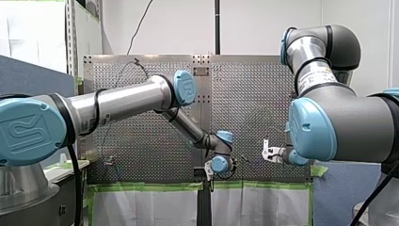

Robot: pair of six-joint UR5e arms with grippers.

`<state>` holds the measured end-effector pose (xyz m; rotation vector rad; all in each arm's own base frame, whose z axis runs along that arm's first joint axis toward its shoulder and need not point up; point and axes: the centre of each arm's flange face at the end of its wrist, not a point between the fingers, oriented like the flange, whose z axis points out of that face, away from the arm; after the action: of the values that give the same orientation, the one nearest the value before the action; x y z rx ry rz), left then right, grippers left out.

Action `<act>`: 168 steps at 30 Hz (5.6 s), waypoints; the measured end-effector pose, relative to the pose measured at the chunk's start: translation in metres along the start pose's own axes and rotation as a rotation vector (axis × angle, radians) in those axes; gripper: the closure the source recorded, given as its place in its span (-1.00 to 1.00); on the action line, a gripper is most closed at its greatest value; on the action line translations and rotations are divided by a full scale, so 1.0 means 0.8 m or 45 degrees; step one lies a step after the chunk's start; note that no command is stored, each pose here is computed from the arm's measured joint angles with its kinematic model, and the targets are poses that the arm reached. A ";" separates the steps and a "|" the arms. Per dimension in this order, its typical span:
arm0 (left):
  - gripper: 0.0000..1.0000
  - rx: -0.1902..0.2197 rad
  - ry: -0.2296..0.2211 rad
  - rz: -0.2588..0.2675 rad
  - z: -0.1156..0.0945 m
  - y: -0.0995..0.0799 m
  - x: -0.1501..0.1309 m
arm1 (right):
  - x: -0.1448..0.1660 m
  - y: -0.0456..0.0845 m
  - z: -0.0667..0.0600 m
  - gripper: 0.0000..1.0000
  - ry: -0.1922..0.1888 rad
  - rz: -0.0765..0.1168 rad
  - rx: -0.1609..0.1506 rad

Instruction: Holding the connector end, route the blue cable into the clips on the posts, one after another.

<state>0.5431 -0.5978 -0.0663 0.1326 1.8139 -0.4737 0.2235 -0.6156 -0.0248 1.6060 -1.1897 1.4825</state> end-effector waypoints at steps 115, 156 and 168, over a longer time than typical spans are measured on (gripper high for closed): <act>-1.00 0.031 0.074 0.232 -0.075 -0.119 -0.008 | -0.022 0.017 0.020 1.00 -0.178 -0.029 -0.100; -1.00 -0.027 0.069 0.236 -0.086 -0.123 -0.002 | -0.032 0.015 0.008 1.00 -0.208 -0.050 -0.071; -1.00 -0.018 0.020 0.214 -0.111 -0.133 -0.044 | -0.020 -0.002 -0.024 1.00 -0.209 -0.065 0.018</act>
<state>0.4391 -0.6553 0.0134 0.2772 1.8036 -0.3420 0.2181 -0.5949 -0.0376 1.7830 -1.2197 1.3506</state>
